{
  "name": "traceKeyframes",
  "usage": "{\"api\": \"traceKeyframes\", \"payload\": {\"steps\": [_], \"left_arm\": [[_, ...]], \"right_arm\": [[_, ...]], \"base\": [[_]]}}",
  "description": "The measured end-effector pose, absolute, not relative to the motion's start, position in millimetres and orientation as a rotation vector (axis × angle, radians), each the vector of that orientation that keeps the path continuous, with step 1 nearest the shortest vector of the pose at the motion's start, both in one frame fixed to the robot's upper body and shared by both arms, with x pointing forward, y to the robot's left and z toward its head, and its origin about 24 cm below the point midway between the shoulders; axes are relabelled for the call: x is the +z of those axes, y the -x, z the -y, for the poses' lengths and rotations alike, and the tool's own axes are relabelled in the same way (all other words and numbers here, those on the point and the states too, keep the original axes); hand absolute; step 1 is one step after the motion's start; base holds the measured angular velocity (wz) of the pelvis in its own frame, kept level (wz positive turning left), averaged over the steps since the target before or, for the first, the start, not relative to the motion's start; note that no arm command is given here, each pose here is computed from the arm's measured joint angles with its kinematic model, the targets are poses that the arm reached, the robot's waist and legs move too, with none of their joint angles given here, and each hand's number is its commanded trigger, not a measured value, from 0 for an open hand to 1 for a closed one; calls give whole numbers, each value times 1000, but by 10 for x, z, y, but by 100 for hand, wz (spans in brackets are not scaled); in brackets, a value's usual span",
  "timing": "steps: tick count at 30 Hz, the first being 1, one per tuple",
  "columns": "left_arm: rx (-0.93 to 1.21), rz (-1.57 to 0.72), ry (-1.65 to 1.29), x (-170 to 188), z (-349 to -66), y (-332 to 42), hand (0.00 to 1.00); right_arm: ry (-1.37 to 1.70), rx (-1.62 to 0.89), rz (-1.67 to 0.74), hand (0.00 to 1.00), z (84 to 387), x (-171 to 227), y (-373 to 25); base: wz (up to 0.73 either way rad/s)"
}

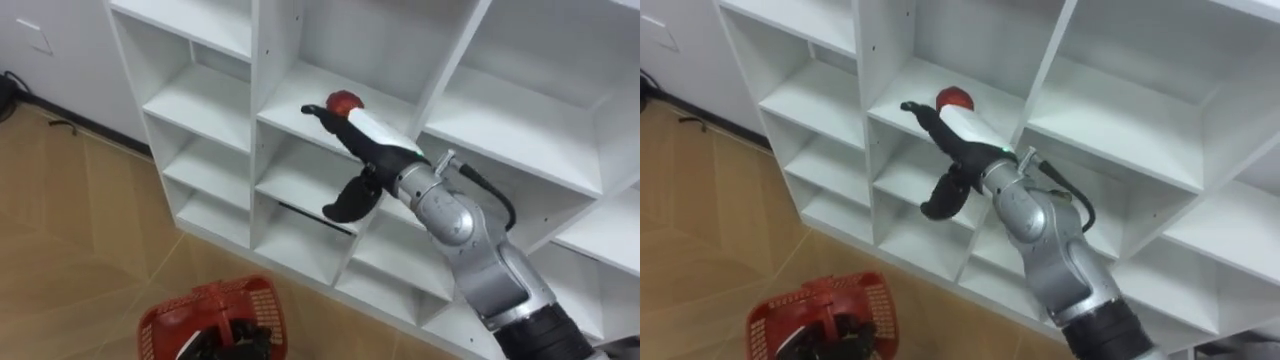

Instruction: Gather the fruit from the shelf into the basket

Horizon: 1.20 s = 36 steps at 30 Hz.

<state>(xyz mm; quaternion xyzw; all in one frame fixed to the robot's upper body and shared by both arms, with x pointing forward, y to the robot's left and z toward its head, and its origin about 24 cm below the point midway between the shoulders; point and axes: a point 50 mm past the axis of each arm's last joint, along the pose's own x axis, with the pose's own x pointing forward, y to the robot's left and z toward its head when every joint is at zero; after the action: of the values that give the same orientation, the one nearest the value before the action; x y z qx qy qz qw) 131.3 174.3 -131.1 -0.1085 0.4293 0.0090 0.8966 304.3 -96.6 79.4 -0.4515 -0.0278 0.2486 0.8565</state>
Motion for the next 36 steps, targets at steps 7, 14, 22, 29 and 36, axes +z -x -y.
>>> {"api": "traceKeyframes", "payload": {"steps": [7,14,22,29,36], "left_arm": [[51,-886,241,-1314,-1765,-1295,100],[60,-886,218,-1310,-1821,-1291,100],[64,-894,171,-1310,-1901,-1269,100],[71,-913,165,-1314,-1950,-1255,100],[63,-929,132,-1313,-1979,-1245,100]], "right_arm": [[1004,471,104,0,986,949,-3092],[1129,360,221,0,1014,1303,-3228],[1168,257,261,0,1108,1439,-3248],[1195,234,252,0,1180,1446,-3273],[1244,209,106,0,1362,1289,-3462]], "base": [[-1],[0],[7],[3],[5]]}}
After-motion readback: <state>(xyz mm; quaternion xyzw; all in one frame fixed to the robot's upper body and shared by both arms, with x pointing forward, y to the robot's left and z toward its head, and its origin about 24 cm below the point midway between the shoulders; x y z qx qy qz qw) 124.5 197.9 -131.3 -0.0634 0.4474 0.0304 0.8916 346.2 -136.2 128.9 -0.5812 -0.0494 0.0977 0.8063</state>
